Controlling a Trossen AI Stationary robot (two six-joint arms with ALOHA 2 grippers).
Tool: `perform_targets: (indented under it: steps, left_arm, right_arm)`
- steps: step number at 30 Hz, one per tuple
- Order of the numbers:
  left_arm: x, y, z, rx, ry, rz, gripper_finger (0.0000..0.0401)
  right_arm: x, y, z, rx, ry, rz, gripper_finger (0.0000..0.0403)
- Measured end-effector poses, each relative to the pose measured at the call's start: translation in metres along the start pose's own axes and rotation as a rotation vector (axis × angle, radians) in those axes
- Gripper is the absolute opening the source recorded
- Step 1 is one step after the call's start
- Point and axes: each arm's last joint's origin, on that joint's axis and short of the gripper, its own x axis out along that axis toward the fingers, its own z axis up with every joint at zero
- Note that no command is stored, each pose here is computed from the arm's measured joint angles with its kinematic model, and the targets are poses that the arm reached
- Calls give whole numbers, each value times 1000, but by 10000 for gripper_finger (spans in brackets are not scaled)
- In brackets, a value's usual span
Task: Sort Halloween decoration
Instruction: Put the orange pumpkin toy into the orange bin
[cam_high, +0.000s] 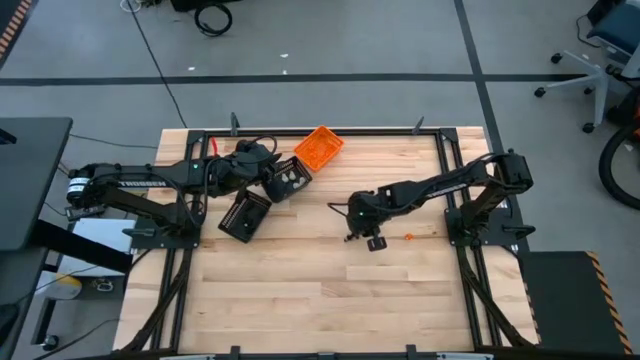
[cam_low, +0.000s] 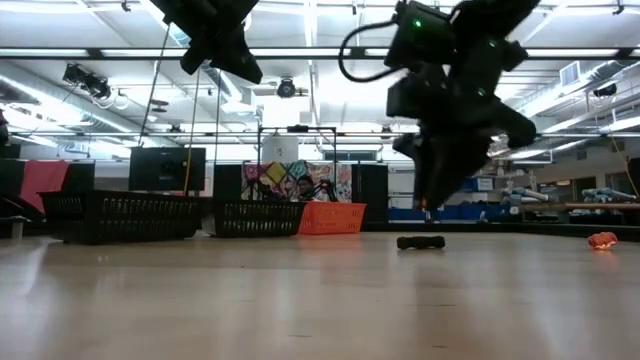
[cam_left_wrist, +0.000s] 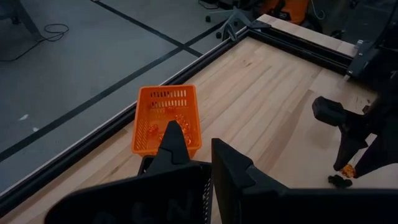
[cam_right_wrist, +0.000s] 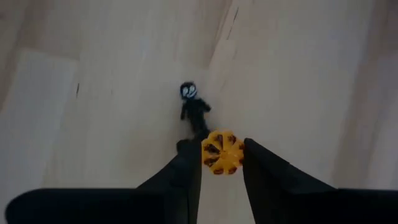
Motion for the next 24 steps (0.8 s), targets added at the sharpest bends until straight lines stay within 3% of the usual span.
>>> perform_targets:
  steps: [9,18,24]
  left_arm:
    - [0,0,0,0,0,0,0]
    - [0,0,0,0,0,0,0]
    - [0,0,0,0,0,0,0]
  right_arm:
    - [-19,-30,21,-16,-79,-71,106]
    - [-26,-73,19,-69,-191,-184,107]
    - [-34,-99,20,-26,-321,-234,107]
